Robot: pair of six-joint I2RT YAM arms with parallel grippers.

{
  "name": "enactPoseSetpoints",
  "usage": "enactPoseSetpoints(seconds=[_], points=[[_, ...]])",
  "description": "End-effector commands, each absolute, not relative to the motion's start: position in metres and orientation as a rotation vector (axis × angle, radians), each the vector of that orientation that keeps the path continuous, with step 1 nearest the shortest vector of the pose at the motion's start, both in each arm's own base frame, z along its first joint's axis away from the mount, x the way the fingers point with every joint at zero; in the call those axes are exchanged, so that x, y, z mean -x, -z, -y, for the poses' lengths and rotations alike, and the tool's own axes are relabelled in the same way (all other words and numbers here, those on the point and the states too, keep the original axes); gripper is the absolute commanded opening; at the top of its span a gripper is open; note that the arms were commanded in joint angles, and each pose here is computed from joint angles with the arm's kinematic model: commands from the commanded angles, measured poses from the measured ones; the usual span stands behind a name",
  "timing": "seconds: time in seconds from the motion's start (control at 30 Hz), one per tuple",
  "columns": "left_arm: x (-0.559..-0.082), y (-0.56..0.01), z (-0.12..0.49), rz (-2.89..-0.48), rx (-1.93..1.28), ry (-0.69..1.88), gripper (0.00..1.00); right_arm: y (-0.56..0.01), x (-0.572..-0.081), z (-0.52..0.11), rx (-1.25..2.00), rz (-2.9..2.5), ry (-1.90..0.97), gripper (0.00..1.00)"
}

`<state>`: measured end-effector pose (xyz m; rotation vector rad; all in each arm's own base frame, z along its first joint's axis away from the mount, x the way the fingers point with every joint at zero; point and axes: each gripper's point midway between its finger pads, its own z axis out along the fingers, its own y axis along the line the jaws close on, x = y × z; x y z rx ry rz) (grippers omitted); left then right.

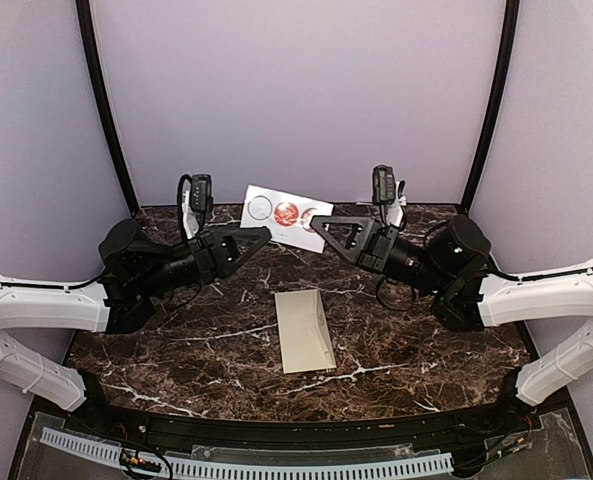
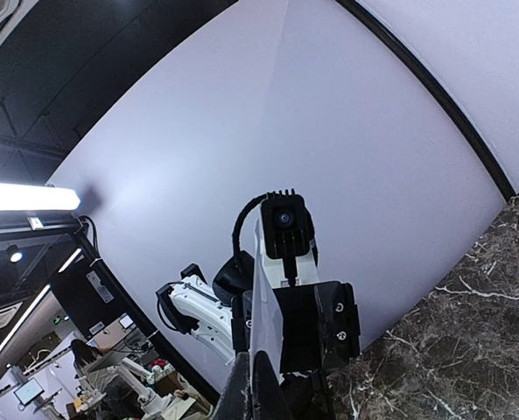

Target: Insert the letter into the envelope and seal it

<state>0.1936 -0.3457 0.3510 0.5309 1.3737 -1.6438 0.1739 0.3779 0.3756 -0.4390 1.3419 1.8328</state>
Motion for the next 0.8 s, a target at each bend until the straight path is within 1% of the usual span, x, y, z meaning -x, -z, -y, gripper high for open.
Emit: enactPoseSetpoints(seconds=[0.0, 0.13, 0.2, 0.27, 0.47, 0.53, 0.57, 0.63, 0.73, 0.77], points=[[-0.187, -0.381, 0.343, -1.254, -0.538, 1.673, 0.30, -0.388, -0.172, -0.378, 0.432, -1.294, -1.852, 0.00], [-0.186, -0.384, 0.344, -1.246, -0.542, 1.685, 0.28, -0.386, -0.172, -0.379, 0.431, -1.304, -1.849, 0.00], [-0.186, -0.384, 0.344, -1.247, -0.539, 1.685, 0.24, -0.385, -0.173, -0.379, 0.432, -1.309, -1.848, 0.00], [-0.186, -0.383, 0.345, -1.248, -0.543, 1.689, 0.22, -0.384, -0.173, -0.380, 0.432, -1.316, -1.848, 0.00], [-0.186, -0.384, 0.346, -1.250, -0.544, 1.695, 0.19, -0.380, -0.174, -0.383, 0.430, -1.334, -1.847, 0.00], [-0.186, -0.383, 0.346, -1.251, -0.543, 1.699, 0.14, -0.379, -0.175, -0.384, 0.429, -1.341, -1.845, 0.00], [-0.186, -0.383, 0.346, -1.252, -0.542, 1.701, 0.06, -0.379, -0.175, -0.384, 0.431, -1.341, -1.844, 0.00], [-0.186, -0.381, 0.347, -1.262, -0.541, 1.706, 0.00, -0.378, -0.176, -0.384, 0.429, -1.347, -1.836, 0.00], [-0.188, -0.376, 0.344, -1.281, -0.515, 1.707, 0.00, -0.374, -0.178, -0.384, 0.433, -1.378, -1.796, 0.00], [-0.191, -0.373, 0.343, -1.300, -0.493, 1.698, 0.00, -0.371, -0.181, -0.383, 0.431, -1.399, -1.772, 0.02]])
